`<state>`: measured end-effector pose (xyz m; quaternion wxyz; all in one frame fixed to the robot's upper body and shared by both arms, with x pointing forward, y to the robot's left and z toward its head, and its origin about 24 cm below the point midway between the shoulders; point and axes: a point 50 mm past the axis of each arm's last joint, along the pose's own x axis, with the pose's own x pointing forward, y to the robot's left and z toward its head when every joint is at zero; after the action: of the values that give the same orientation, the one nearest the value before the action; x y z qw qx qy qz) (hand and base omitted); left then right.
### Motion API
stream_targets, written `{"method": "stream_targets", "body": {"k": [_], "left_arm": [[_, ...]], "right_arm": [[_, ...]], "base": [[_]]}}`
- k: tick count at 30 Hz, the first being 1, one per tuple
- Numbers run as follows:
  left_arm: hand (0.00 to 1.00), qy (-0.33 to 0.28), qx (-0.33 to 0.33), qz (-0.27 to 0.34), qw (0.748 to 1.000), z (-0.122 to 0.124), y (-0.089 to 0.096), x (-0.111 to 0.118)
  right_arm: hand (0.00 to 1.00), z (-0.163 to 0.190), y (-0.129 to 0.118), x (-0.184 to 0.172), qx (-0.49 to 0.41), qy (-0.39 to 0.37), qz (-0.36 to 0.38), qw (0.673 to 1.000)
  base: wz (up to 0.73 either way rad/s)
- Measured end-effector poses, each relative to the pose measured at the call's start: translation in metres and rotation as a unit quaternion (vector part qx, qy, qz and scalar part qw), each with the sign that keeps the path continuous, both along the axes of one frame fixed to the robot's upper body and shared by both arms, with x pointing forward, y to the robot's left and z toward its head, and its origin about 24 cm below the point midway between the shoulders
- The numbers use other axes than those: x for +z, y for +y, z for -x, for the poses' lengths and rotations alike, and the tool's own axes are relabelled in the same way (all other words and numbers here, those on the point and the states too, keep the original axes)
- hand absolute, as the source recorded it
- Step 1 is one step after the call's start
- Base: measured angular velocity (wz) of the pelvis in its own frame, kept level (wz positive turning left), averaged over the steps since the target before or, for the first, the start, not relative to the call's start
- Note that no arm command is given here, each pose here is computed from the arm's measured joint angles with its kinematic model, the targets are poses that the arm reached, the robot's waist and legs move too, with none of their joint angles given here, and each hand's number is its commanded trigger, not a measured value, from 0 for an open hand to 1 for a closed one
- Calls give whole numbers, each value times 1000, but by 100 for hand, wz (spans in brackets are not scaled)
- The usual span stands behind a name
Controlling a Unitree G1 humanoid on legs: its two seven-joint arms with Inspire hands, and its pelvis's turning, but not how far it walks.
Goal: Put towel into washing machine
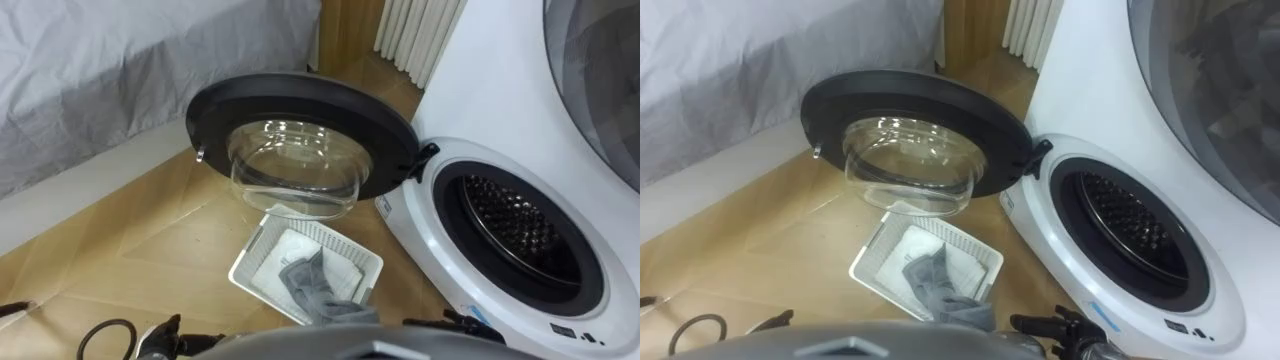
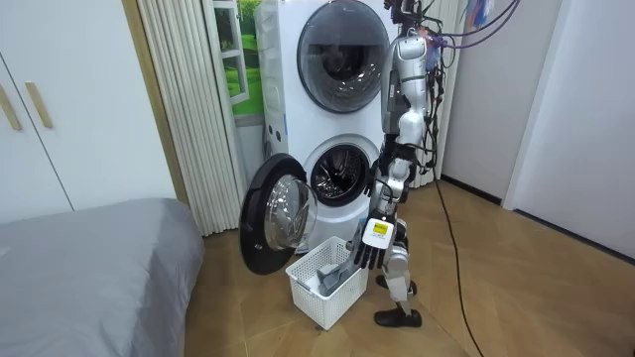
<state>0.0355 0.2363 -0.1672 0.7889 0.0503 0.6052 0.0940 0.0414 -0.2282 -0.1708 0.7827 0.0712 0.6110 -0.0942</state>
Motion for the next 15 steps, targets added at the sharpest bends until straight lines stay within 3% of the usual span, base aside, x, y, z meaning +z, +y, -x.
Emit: {"method": "stream_targets", "body": {"k": [15], "left_arm": [[0,-10,-58,-37,998,-19,0,2]], "right_arm": [[0,-14,0,2,25,-17,3,1000]], "base": [[0]]}}
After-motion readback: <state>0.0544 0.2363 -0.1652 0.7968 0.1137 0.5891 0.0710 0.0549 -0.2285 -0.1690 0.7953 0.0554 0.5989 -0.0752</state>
